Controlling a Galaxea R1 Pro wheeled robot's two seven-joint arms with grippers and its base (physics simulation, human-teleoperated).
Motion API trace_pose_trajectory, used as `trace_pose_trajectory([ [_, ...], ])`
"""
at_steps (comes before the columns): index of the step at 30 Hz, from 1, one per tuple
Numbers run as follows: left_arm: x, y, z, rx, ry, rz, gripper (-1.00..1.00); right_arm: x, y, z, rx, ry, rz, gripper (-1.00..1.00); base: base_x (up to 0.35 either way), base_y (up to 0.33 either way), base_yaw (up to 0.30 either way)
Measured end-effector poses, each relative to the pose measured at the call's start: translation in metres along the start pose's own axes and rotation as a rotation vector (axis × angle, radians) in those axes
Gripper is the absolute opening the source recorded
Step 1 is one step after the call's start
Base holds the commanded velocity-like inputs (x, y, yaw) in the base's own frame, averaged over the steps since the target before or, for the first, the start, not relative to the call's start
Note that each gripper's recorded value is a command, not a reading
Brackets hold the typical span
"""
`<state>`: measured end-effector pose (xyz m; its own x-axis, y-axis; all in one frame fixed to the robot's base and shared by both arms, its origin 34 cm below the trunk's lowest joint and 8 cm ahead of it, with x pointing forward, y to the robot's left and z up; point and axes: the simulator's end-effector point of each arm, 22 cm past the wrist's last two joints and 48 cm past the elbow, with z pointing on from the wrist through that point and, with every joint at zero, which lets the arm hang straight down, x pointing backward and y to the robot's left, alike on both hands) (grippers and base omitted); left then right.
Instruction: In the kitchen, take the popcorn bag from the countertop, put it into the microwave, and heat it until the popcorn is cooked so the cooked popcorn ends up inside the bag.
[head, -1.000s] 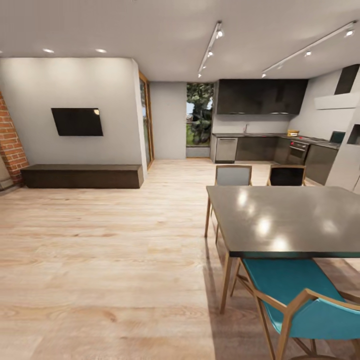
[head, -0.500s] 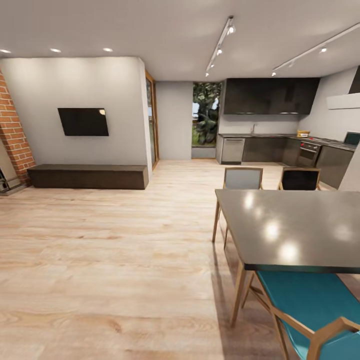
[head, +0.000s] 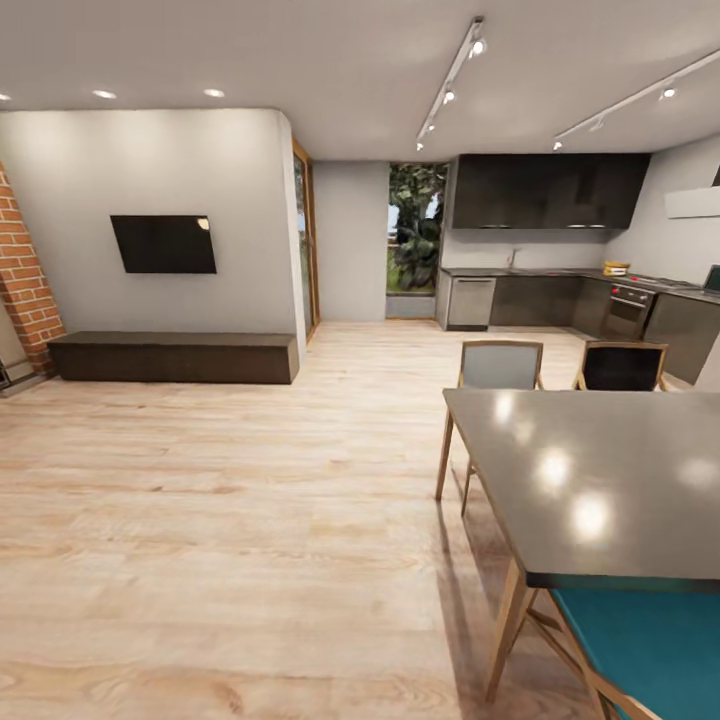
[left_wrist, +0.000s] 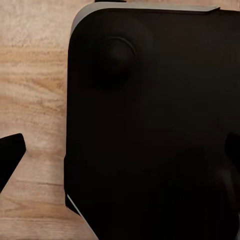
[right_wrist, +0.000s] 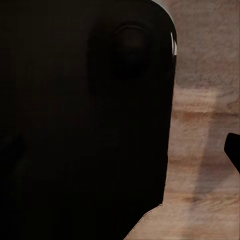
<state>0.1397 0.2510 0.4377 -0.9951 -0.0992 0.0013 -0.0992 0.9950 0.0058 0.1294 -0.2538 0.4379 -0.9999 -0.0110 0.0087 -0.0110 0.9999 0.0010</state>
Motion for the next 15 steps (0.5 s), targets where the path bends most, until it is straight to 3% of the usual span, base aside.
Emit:
trace_pose_trajectory([
  [15,0.0004,0.0003,0.0000,-0.001,0.001,0.000,1.00,0.0001,-0.0007,0.0000,0.001,0.000,-0.003,1.00,0.319,0.110,0.000],
])
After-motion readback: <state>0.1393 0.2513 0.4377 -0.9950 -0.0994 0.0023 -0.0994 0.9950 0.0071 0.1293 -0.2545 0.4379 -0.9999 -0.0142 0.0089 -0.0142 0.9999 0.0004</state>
